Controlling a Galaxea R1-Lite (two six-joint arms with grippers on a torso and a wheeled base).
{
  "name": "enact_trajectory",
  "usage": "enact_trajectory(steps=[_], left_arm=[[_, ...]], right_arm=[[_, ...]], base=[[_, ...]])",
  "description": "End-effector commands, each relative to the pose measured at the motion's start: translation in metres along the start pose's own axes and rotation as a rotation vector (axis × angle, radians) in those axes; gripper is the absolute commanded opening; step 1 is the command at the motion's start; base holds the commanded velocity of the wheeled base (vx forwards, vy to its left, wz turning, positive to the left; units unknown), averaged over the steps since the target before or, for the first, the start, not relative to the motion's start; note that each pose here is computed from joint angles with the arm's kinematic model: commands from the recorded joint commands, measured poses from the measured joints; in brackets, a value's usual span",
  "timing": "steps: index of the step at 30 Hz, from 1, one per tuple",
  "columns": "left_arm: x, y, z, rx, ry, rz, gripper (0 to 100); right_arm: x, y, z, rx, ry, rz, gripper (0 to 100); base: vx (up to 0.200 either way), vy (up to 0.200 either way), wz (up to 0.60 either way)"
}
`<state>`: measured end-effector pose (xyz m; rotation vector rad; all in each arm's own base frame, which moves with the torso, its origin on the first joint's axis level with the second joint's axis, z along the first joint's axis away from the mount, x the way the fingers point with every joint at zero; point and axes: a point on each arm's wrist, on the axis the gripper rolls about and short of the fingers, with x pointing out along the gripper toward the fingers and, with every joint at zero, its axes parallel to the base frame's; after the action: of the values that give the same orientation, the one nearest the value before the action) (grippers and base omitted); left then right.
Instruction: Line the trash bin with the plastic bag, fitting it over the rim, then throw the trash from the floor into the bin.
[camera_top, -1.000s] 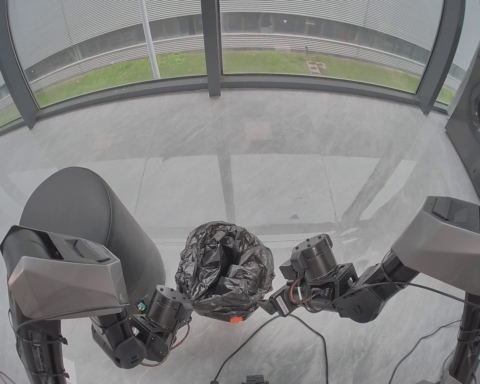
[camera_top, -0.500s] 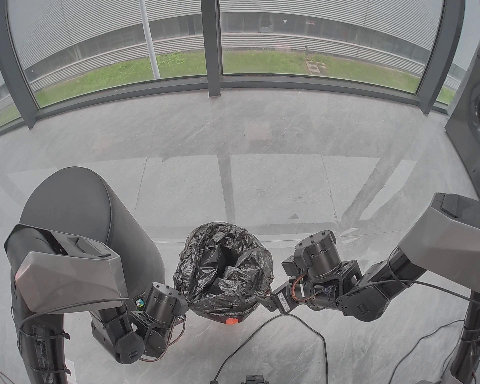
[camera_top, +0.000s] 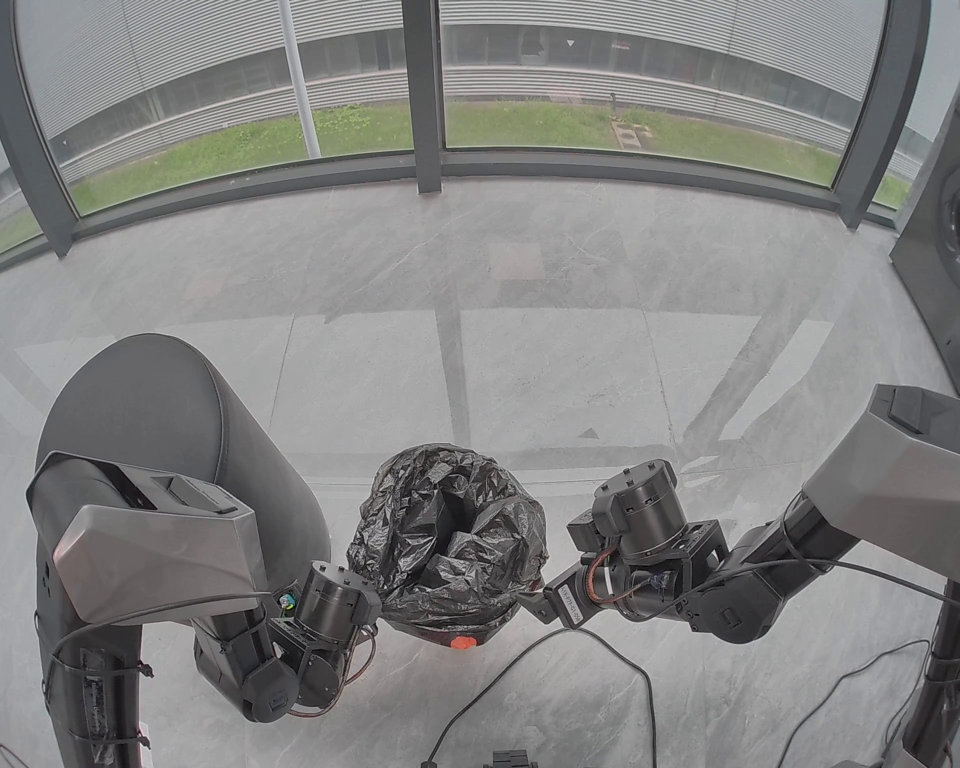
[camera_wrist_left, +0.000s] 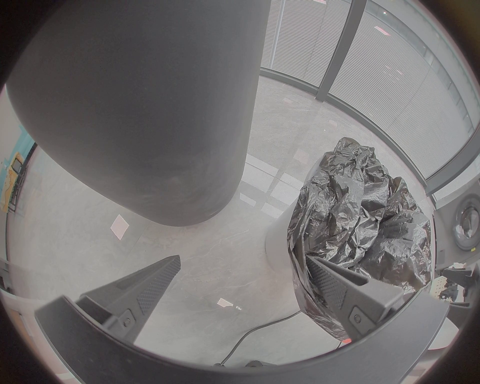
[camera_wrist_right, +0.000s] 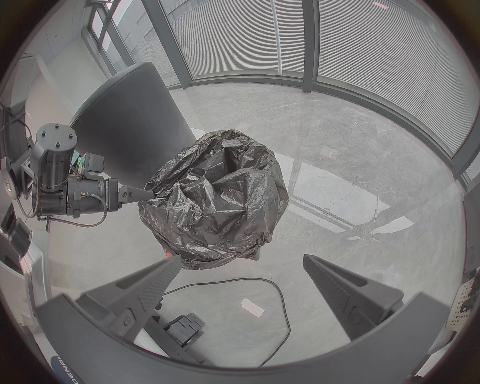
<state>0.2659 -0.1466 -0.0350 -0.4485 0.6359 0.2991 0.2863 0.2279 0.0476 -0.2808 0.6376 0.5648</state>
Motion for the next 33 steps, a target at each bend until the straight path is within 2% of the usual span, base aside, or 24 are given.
enact_trajectory(steps=[1, 14, 33], left_arm=[[-0.003, 0.001, 0.002, -0.004, -0.003, -0.003, 100], [-0.023, 0.007, 0.014, 0.006, -0.018, -0.020, 100], [-0.013, 0.014, 0.015, 0.012, -0.013, 0.020, 100]], right_arm=[[0.000, 0.000, 0.000, -0.001, -0.001, 0.001, 100], [-0.004, 0.000, 0.004, 0.000, -0.016, -0.001, 100], [-0.023, -0.002, 0.009, 0.026, -0.045, -0.004, 100]], base=[[0.000, 0.000, 0.00], [0.000, 0.000, 0.00], [0.000, 0.000, 0.00]])
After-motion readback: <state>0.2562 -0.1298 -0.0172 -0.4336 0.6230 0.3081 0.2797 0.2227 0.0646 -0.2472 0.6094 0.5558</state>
